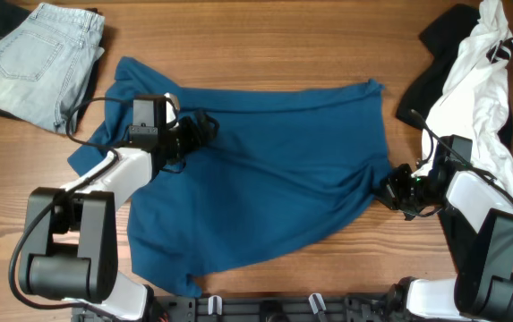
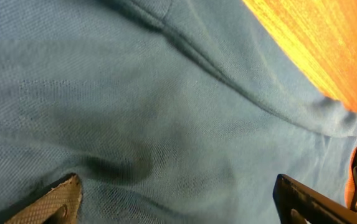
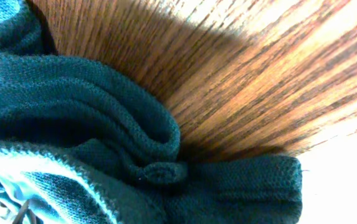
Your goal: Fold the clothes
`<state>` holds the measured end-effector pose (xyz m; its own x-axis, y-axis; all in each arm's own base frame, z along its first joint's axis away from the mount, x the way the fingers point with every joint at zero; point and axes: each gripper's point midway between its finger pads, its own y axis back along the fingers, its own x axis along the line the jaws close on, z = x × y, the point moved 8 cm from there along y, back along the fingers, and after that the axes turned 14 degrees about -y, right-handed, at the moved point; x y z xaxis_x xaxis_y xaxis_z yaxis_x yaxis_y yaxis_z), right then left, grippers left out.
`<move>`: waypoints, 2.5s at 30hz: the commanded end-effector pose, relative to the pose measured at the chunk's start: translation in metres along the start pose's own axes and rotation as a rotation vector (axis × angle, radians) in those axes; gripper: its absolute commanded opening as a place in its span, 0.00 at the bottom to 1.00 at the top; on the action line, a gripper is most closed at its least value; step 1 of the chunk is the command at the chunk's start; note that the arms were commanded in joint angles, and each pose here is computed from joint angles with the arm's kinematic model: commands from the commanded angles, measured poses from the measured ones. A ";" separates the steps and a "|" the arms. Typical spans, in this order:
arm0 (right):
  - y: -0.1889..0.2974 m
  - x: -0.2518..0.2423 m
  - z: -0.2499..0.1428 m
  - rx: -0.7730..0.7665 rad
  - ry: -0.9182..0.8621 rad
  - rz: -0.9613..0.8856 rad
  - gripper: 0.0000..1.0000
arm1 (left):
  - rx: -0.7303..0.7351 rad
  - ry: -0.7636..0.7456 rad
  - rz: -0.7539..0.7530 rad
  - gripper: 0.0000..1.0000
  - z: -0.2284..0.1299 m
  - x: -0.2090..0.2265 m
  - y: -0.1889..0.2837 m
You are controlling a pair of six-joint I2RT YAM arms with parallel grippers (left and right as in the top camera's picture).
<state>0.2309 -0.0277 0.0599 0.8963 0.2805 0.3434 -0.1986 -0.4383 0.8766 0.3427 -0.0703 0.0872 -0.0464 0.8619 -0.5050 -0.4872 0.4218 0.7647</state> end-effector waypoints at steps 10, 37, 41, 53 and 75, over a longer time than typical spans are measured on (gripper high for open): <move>-0.023 -0.034 0.012 -0.101 -0.013 -0.199 0.04 | 0.017 -0.006 0.029 0.47 -0.017 -0.024 0.088; -0.024 -0.031 0.008 -0.065 -0.015 -0.169 0.04 | 0.656 0.038 0.192 0.54 -0.165 -0.031 0.200; -0.024 -0.031 0.009 -0.066 -0.015 -0.168 0.04 | 0.760 0.011 0.228 0.41 -0.178 -0.040 0.196; -0.024 -0.031 0.009 -0.063 0.002 -0.169 0.04 | 0.929 -0.039 0.382 0.59 -0.195 -0.057 0.151; -0.024 -0.031 0.005 -0.027 0.024 -0.158 0.04 | 0.876 0.121 0.496 0.71 -0.179 -0.040 0.124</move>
<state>0.2344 -0.0269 0.0593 0.8704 0.3093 0.3830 -0.2181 -0.4551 0.8633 0.1217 -0.1100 0.1315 -0.1045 0.9904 -0.0908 0.4351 0.1276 0.8913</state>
